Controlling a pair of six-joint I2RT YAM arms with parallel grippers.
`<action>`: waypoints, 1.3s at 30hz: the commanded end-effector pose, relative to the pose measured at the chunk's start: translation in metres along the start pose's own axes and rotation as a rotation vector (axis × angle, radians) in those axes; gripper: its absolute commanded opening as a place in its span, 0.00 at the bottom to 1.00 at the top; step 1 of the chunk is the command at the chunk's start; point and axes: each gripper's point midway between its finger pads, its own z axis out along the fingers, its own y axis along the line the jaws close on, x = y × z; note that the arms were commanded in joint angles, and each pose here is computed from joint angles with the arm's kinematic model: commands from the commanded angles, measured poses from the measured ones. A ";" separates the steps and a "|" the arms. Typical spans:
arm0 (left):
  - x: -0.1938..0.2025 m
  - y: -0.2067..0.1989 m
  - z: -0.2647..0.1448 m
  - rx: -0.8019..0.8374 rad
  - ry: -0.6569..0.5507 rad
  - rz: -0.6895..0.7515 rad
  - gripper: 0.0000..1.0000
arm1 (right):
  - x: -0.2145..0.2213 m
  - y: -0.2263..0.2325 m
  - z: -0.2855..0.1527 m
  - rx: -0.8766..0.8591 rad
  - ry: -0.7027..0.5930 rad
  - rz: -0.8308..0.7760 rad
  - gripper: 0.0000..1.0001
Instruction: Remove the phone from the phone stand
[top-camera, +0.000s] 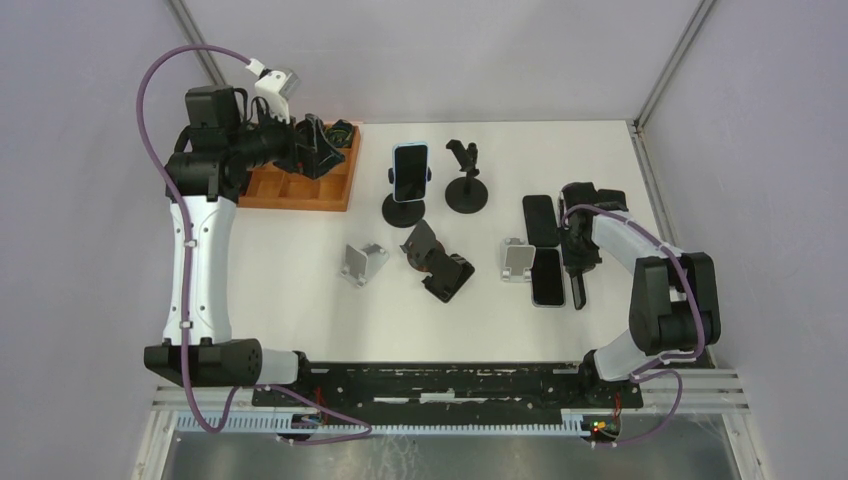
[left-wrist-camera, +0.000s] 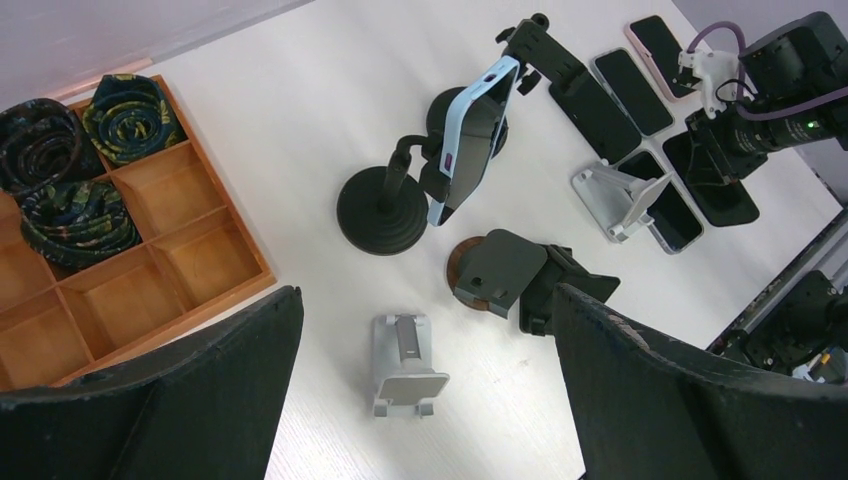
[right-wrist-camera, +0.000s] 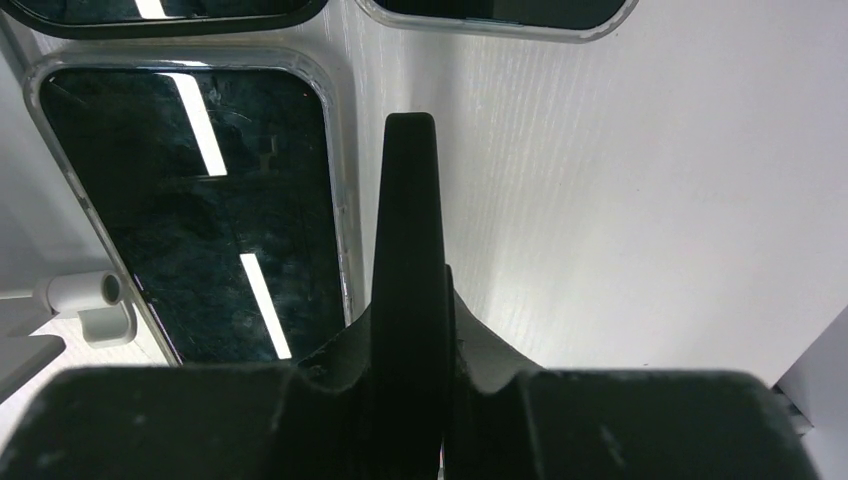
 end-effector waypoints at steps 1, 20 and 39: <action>-0.015 -0.003 -0.007 -0.004 -0.059 0.022 1.00 | -0.001 0.001 0.004 -0.047 -0.006 0.020 0.16; -0.016 -0.003 -0.008 -0.012 -0.070 0.026 1.00 | -0.025 -0.018 -0.012 -0.024 -0.048 0.085 0.61; -0.020 -0.004 -0.008 -0.007 -0.079 0.022 1.00 | -0.003 -0.025 0.008 -0.034 -0.027 0.182 0.69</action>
